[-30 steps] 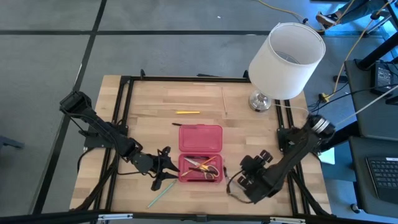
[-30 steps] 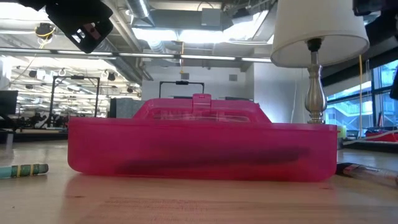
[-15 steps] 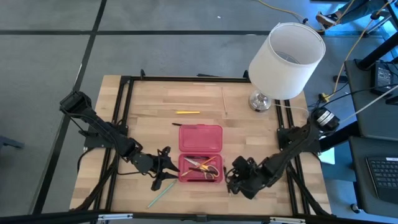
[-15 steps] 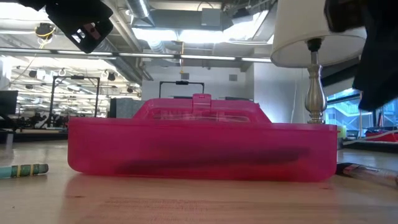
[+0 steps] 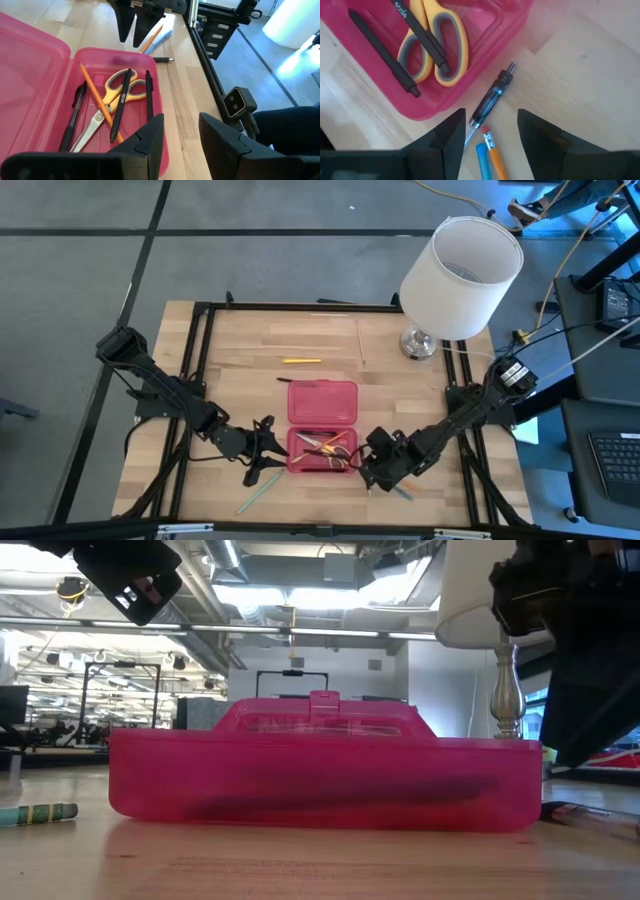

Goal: Pick & place school supplies into a supply box
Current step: Put the black pen into the red supply box

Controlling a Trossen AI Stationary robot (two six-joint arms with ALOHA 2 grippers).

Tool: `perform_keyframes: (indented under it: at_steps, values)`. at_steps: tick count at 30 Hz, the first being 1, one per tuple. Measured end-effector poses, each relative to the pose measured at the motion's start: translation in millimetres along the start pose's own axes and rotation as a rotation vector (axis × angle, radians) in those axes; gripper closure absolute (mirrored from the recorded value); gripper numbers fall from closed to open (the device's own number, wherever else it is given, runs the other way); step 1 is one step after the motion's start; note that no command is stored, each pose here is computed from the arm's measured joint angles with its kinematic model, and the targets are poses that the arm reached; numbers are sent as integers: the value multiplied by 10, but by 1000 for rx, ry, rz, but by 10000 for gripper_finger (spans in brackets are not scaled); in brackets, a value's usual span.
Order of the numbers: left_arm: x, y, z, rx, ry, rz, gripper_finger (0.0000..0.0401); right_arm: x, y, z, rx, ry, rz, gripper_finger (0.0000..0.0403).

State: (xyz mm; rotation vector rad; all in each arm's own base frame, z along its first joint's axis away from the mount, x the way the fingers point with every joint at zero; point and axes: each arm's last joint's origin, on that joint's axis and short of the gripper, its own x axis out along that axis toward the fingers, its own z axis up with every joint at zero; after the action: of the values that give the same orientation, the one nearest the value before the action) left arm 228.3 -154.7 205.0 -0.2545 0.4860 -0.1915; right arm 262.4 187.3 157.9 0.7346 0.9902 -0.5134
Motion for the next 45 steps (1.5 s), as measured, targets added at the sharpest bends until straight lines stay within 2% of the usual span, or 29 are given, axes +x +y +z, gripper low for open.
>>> perform_keyframes:
  at_steps: [29,45]
  values:
    - [0,1,0,0,-1,1,285,334,-33,4,-40,25,-69,221]
    - [0,0,0,1,0,1,285,342,-24,-1,-43,35,-74,221]
